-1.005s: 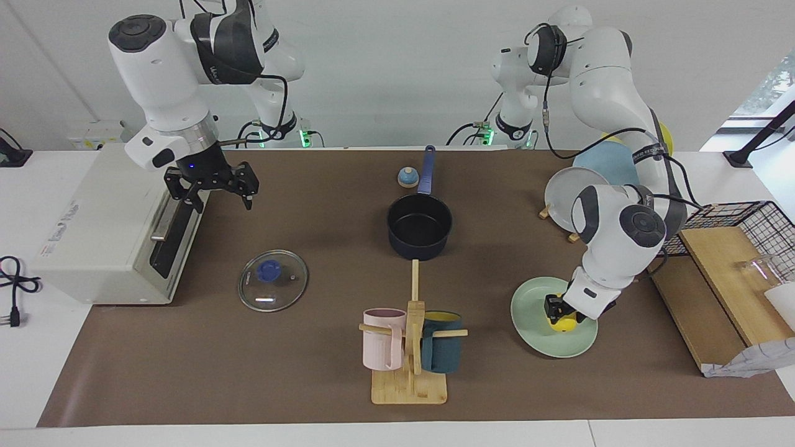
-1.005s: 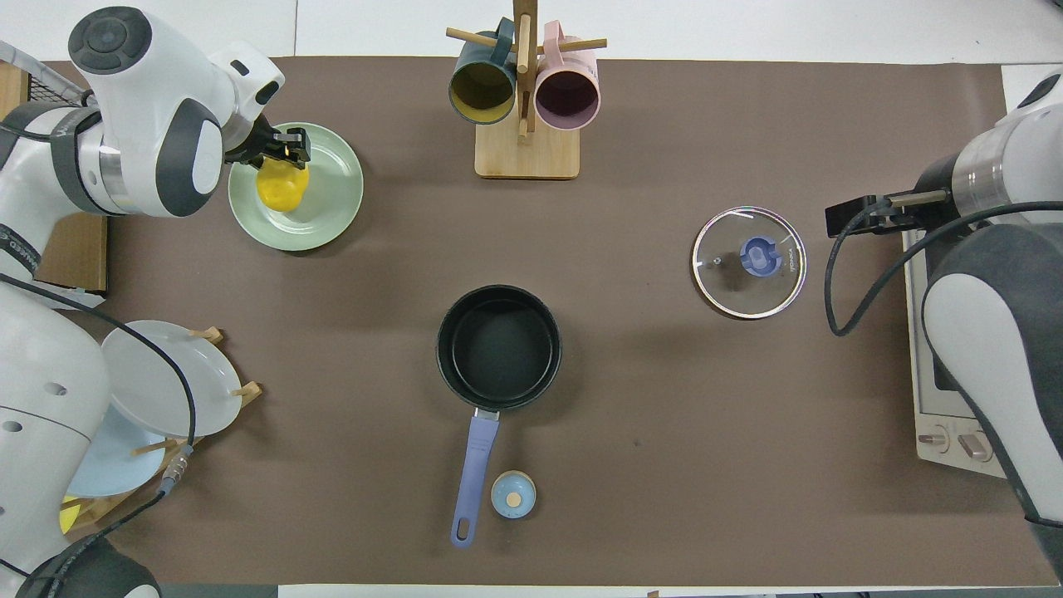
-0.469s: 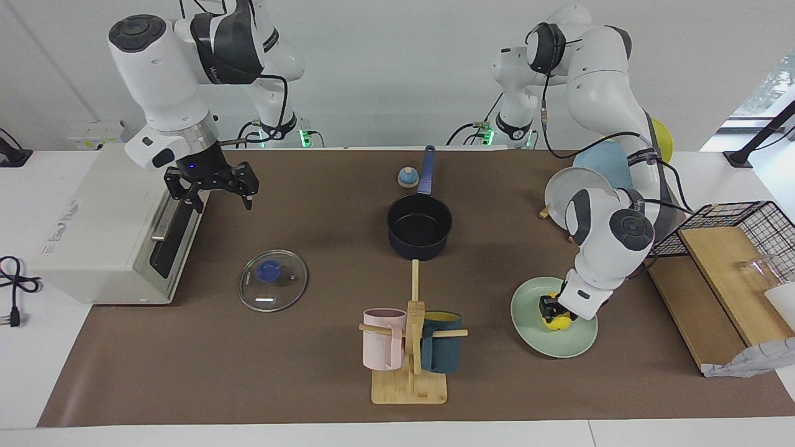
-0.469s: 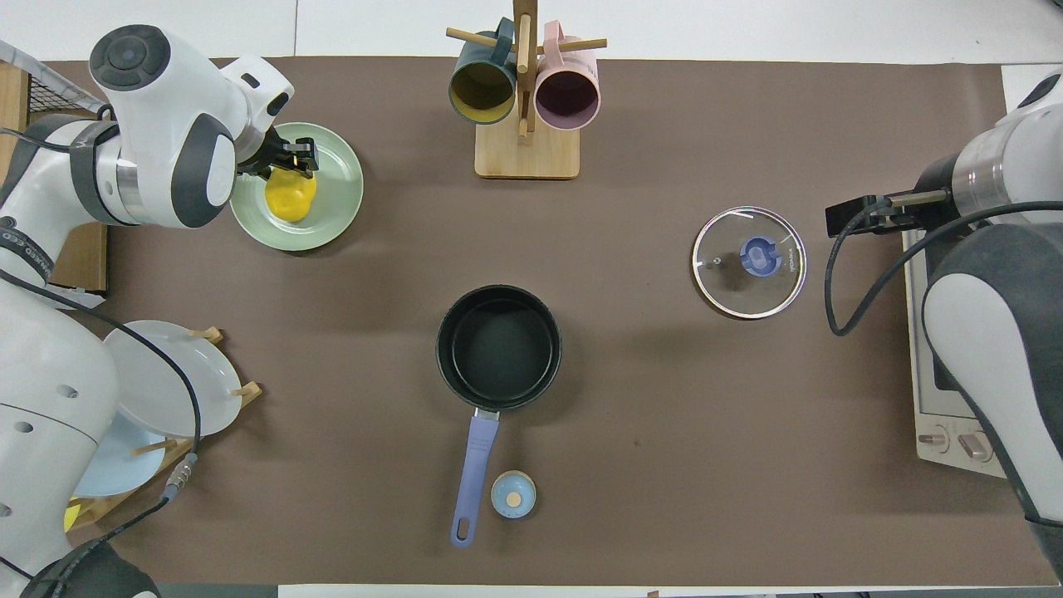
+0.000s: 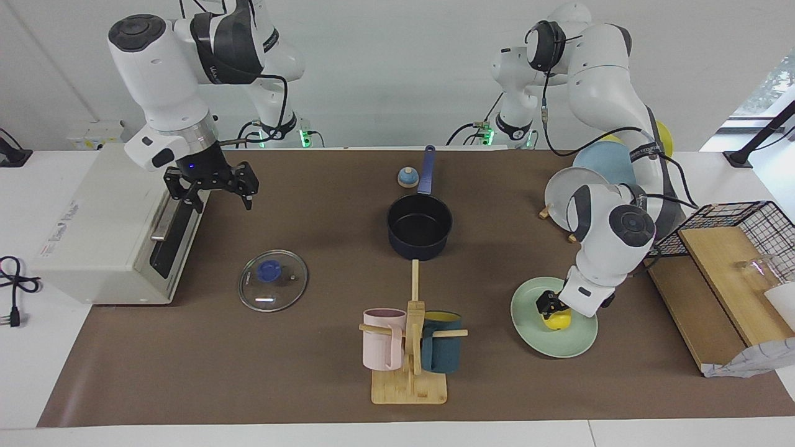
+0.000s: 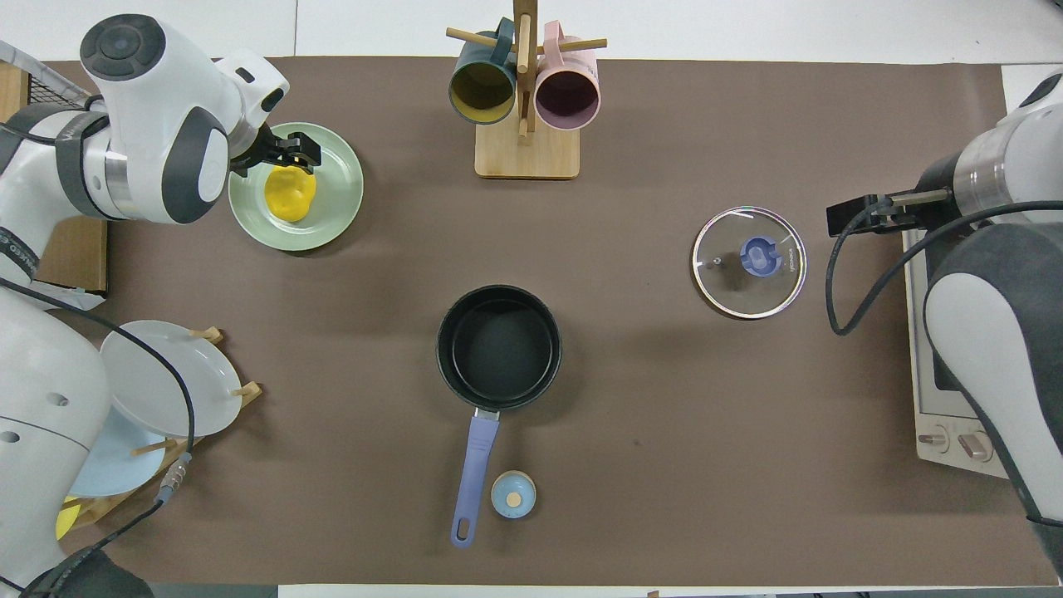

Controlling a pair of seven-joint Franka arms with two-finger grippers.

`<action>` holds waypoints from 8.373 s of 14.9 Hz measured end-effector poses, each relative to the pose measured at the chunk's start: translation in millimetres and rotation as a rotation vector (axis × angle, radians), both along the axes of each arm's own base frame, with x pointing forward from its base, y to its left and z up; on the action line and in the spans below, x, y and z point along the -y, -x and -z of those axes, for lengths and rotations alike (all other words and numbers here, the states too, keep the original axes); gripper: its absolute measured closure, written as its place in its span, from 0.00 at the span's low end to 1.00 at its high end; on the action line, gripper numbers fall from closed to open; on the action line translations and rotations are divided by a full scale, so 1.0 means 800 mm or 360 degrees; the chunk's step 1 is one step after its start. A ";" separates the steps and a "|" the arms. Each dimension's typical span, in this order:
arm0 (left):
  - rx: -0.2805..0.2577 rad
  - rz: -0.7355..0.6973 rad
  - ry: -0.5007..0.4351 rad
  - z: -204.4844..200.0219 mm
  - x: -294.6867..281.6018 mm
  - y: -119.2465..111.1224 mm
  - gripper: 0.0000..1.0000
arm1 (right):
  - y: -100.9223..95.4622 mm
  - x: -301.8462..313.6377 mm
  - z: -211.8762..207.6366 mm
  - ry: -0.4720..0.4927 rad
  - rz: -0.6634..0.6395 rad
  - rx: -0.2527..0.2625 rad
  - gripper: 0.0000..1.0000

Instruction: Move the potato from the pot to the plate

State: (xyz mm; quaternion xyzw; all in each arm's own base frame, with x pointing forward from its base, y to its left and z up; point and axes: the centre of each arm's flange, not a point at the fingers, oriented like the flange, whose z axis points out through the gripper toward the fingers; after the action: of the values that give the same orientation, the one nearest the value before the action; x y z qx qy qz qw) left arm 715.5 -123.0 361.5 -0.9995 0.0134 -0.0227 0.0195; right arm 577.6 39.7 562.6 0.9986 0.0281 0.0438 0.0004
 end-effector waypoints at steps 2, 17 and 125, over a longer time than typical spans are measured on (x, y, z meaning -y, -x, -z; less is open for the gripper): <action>0.0001 0.0002 0.0001 -0.026 0.003 0.002 0.00 | -0.001 0.006 -0.005 -0.0001 0.0014 0.0010 0.00; 0.0088 0.0078 0.0004 -0.246 0.003 0.077 0.00 | 0.047 0.093 -0.077 -0.0075 0.0190 -0.0109 0.00; -0.0154 0.0037 0.0088 -0.379 -0.088 0.233 0.00 | 0.016 0.062 -0.095 -0.0049 0.0133 -0.0139 0.00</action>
State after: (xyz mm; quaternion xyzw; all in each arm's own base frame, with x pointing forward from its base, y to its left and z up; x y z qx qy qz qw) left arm 529.3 -53.0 664.9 -0.9993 0.0253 0.0252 -0.0090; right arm 564.9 -9.6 638.2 0.9998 -0.0143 0.0007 -0.0145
